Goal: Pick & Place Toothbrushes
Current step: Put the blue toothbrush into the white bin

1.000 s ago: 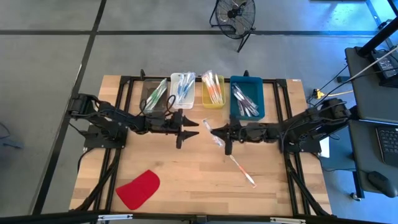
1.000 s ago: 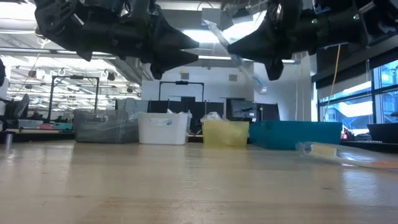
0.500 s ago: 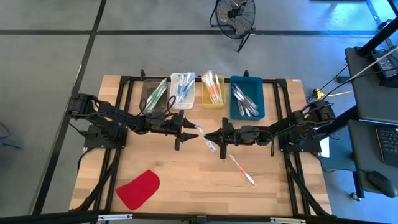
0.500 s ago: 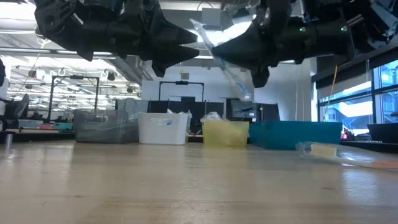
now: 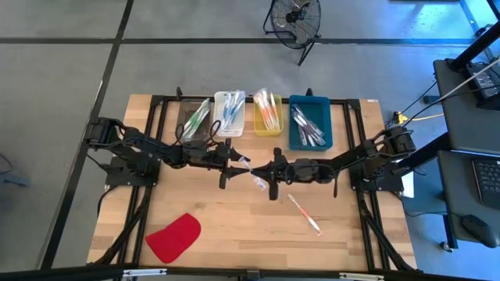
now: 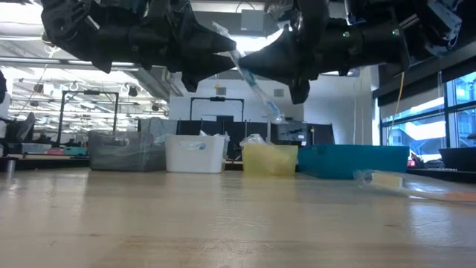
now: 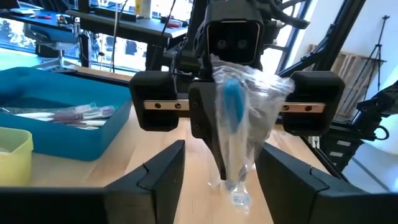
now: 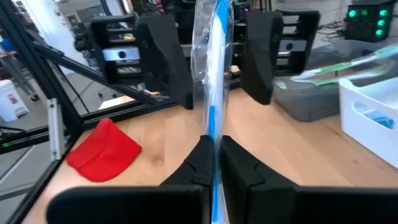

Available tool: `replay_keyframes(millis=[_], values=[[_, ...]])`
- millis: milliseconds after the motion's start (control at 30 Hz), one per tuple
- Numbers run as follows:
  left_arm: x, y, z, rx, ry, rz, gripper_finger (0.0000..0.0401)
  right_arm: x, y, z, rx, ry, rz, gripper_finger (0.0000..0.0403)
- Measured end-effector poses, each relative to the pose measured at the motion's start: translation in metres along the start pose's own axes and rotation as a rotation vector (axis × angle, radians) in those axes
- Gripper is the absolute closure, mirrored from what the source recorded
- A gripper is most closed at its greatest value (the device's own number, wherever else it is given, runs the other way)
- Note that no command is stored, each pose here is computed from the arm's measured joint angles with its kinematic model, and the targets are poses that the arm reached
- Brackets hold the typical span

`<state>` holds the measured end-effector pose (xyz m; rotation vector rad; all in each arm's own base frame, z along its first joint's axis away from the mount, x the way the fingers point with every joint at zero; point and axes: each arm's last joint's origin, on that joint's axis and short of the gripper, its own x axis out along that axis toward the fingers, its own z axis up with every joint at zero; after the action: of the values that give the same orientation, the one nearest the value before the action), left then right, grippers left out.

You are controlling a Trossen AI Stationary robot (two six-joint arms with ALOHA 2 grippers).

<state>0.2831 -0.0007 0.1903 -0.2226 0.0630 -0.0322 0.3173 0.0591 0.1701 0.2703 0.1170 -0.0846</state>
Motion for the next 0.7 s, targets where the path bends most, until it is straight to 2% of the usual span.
replay_keyframes(millis=[200, 567, 700], values=[[0.0001, 0.0, 0.0002, 0.0, -0.001, 0.0, 0.024, 0.0031, -0.0025, 0.0028, -0.004, 0.002, -0.033, 0.0389], [0.0, -0.0005, 0.0026, 0.016, -0.024, -0.003, 0.0347, 0.0047, -0.0018, 0.005, -0.013, 0.0, -0.037, 0.0388], [0.0, -0.0008, 0.0025, 0.014, -0.022, -0.012, 0.0376, 0.0047, -0.0019, 0.005, -0.017, 0.0, -0.037, 0.037]])
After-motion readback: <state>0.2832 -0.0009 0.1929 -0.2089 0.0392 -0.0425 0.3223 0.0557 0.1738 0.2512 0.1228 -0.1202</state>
